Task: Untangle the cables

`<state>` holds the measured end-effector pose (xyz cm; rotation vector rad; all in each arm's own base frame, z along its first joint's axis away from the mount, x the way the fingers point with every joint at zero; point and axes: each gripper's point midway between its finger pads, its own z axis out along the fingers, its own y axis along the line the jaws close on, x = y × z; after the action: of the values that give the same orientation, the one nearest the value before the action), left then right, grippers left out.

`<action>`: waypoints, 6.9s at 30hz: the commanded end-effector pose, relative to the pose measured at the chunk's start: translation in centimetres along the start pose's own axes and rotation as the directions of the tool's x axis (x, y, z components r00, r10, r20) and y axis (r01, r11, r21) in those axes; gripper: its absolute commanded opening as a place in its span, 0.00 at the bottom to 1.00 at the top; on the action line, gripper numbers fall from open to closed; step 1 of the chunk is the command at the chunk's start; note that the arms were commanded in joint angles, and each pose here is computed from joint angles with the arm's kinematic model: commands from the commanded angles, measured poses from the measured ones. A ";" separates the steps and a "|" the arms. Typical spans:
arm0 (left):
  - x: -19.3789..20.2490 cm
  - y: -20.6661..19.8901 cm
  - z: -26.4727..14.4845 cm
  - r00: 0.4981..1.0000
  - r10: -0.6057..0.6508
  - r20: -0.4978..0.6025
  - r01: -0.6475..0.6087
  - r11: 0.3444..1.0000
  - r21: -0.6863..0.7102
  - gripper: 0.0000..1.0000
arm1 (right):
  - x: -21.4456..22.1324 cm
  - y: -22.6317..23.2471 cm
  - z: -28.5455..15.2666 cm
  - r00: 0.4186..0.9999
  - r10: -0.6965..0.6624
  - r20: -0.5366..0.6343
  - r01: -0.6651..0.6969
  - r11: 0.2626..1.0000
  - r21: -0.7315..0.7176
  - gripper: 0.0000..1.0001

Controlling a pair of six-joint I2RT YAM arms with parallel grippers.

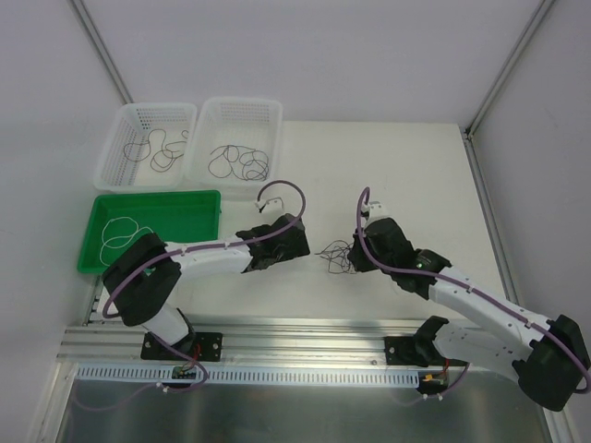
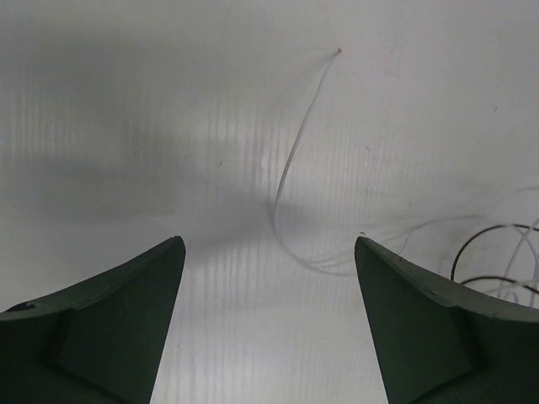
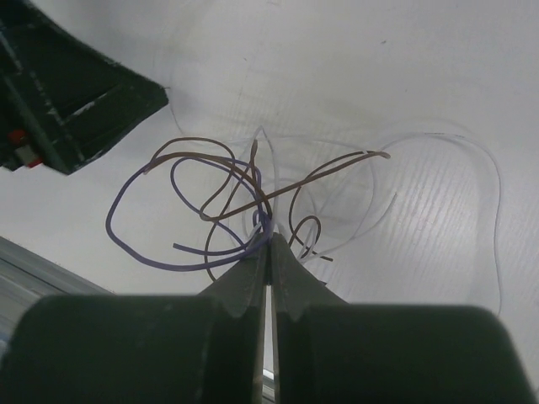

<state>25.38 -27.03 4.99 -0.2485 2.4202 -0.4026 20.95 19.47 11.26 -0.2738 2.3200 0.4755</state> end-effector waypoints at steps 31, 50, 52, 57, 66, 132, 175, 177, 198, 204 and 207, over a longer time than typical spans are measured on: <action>-13.1 8.5 -9.4 0.847 0.309 0.433 -0.119 0.904 -0.411 0.00 | -2.0 -12.6 -9.8 0.977 0.041 0.209 -0.142 0.855 0.499 0.01; -23.7 11.9 -25.1 0.704 0.289 0.649 -0.019 0.921 -0.390 0.00 | -3.7 -14.9 -10.4 0.973 0.138 0.186 -0.221 0.792 0.569 0.19; -23.5 10.8 -25.3 0.718 0.255 0.647 -0.043 0.945 -0.325 0.00 | -3.5 -14.7 -9.5 0.976 0.147 0.162 -0.213 0.801 0.559 0.39; -22.5 6.4 -25.2 0.771 0.190 0.608 -0.166 0.981 -0.096 0.00 | -2.7 -12.8 -7.7 0.982 0.171 0.084 -0.191 0.866 0.462 0.61; -18.7 2.4 -23.4 0.865 0.166 0.474 -0.259 0.956 0.137 0.00 | -5.1 -3.1 -3.8 0.988 0.148 0.052 -0.148 0.989 -0.004 0.71; -11.5 13.6 -15.2 0.966 0.250 0.063 -0.215 0.916 -0.340 0.00 | -33.1 -4.4 -30.7 0.636 -0.080 0.768 -0.133 0.968 0.211 0.01; 0.8 -14.1 -9.4 0.800 0.505 0.324 -0.590 0.565 0.577 0.86 | -12.5 -3.4 -8.3 0.960 0.075 0.271 -0.135 0.968 0.210 0.01; 1.0 -15.5 -8.3 0.793 0.519 0.320 -0.598 0.558 0.575 0.83 | -12.3 -3.4 -8.3 0.961 0.075 0.267 -0.136 0.966 0.218 0.01; 3.2 -15.7 -7.0 0.768 0.572 0.289 -0.623 0.561 0.544 0.00 | -10.4 -6.2 -8.4 0.965 0.049 0.258 -0.141 0.926 0.351 0.01; -1.0 -13.5 -12.7 0.795 0.458 0.397 -0.606 0.596 0.526 0.00 | -7.7 -10.2 -7.7 0.977 0.048 0.208 -0.148 0.853 0.501 0.01; -2.8 -12.2 -15.3 0.801 0.400 0.445 -0.595 0.611 0.522 0.00 | -6.3 -11.9 -7.2 0.979 0.077 0.189 -0.168 0.828 0.535 0.01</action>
<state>18.51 -36.18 18.82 0.7280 1.8881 -0.8282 25.02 8.10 18.32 0.1248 2.2130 -0.0438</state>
